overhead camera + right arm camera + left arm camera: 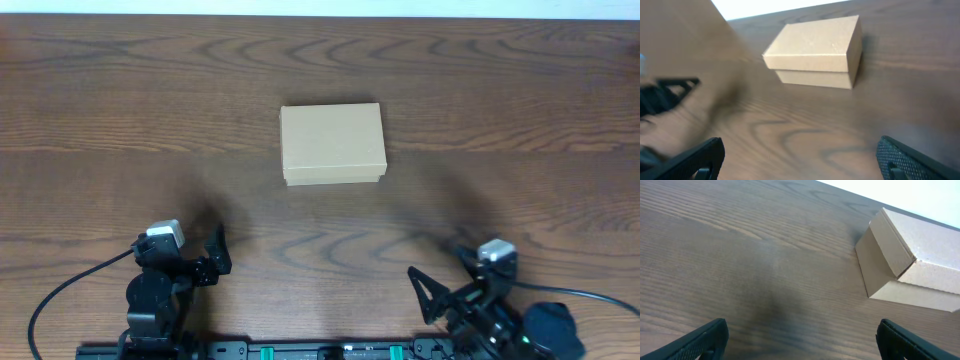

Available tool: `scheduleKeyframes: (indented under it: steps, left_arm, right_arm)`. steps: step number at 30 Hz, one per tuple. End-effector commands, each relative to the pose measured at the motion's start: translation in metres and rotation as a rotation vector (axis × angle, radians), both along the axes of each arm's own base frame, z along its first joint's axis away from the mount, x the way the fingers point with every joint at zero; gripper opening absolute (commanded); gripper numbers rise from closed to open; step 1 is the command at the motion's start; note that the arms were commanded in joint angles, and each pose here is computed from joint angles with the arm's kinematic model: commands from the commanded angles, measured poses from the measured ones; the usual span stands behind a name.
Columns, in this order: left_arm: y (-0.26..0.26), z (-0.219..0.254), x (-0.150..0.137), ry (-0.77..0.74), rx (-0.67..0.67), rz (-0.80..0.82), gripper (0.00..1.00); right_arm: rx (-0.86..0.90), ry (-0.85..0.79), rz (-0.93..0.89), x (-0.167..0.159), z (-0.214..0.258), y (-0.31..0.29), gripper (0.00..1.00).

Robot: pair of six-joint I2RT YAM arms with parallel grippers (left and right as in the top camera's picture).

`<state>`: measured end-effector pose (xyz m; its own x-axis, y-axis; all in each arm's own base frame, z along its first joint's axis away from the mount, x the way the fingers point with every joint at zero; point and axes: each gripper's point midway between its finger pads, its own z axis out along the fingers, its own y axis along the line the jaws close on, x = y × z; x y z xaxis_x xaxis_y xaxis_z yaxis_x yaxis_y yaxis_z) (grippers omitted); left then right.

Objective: Pack container

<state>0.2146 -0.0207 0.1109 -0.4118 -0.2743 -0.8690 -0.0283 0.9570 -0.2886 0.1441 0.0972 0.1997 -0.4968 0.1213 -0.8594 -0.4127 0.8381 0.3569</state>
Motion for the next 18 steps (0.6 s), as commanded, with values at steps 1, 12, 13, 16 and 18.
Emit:
scheduleKeyframes:
  steps: [1, 12, 13, 16, 18]
  left_arm:
    - [0.003, -0.006, 0.000, 0.008, -0.007, 0.020, 0.95]
    - [0.003, -0.006, 0.000, 0.008, -0.007, 0.020, 0.95]
    - [0.003, -0.006, 0.000, 0.008, -0.007, 0.020, 0.95]
    - [0.003, -0.006, 0.000, 0.008, -0.007, 0.020, 0.95]
    - [0.003, -0.006, 0.000, 0.008, -0.007, 0.020, 0.95]
  right_arm:
    - [-0.196, -0.108, 0.057, 0.010, -0.024, -0.001, 0.99]
    - [-0.290, 0.000, 0.024, 0.026, -0.095, -0.006, 0.99]
    - [-0.298, 0.018, 0.026, 0.026, -0.104, -0.006, 0.99]
    - [-0.316, 0.056, 0.031, 0.025, -0.124, -0.006, 0.99]
    - [-0.312, 0.047, 0.030, 0.026, -0.122, -0.005, 0.99]
